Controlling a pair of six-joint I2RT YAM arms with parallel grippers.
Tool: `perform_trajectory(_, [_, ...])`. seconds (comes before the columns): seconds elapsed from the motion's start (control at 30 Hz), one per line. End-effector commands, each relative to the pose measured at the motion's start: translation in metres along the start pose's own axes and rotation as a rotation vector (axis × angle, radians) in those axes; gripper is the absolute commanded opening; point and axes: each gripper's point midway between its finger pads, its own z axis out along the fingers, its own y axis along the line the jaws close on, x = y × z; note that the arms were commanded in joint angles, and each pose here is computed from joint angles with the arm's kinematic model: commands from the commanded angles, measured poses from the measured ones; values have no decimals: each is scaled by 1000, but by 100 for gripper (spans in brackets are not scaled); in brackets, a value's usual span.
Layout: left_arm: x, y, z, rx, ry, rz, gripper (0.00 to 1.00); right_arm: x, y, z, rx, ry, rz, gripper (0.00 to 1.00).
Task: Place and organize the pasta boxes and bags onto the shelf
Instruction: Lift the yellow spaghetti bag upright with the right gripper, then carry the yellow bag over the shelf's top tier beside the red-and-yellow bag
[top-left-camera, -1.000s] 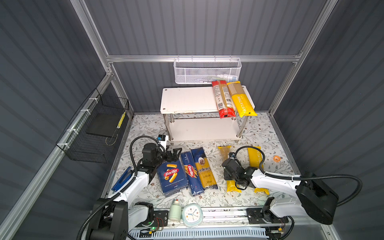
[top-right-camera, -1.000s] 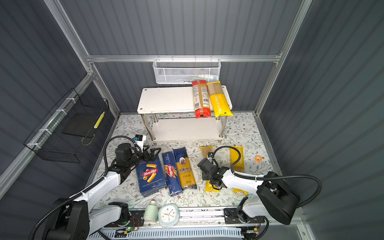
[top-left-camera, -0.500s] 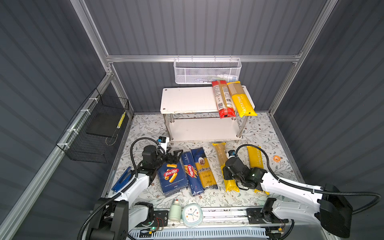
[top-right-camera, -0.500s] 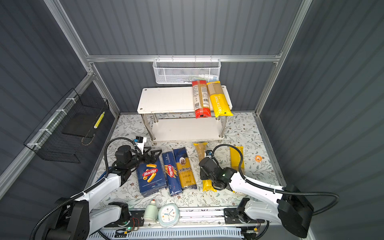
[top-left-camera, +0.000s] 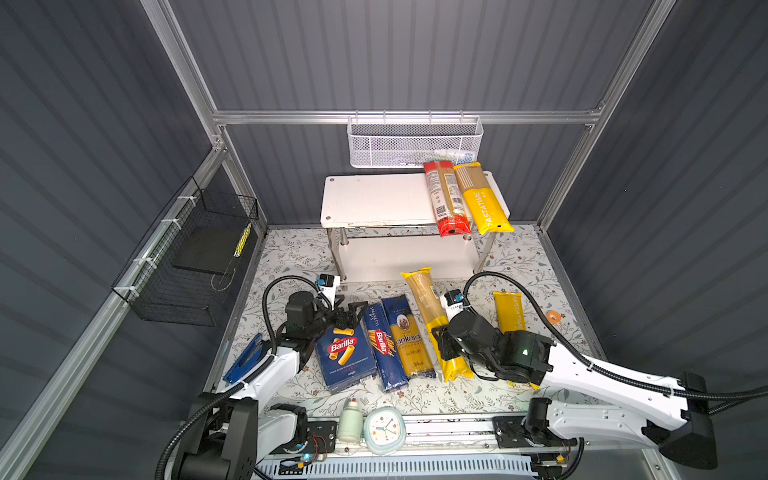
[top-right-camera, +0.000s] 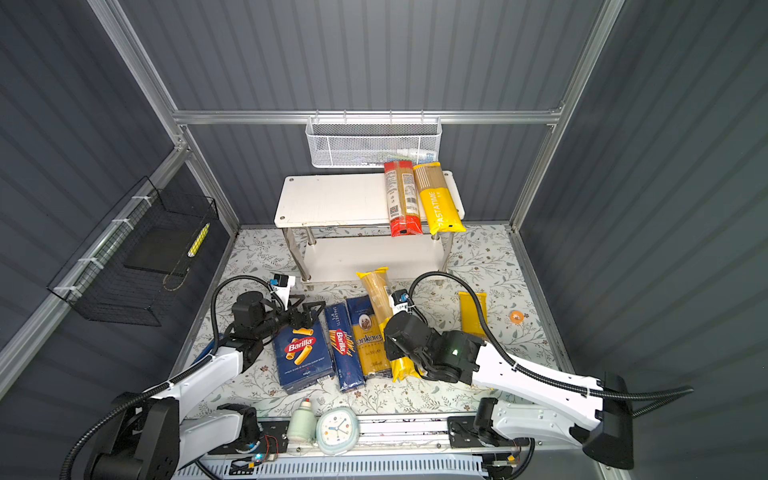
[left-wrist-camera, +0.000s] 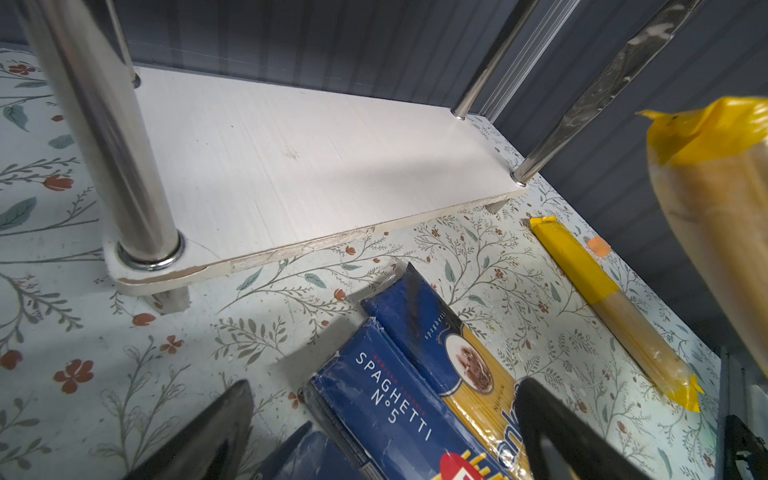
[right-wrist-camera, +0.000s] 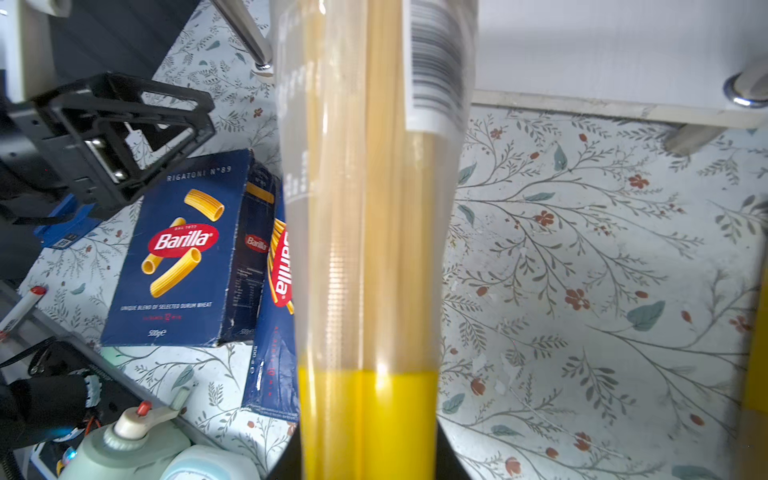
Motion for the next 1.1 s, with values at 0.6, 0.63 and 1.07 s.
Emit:
perform_trajectory(0.6, [2, -2, -1, 4, -4, 6, 99, -118, 36, -57, 13, -282, -75, 2])
perform_trajectory(0.63, [2, -2, -1, 0, -4, 6, 99, -121, 38, -57, 10, -281, -74, 2])
perform_trajectory(1.07, [2, -3, -2, 9, -23, -1, 99, -188, 54, -72, -4, -363, -91, 0])
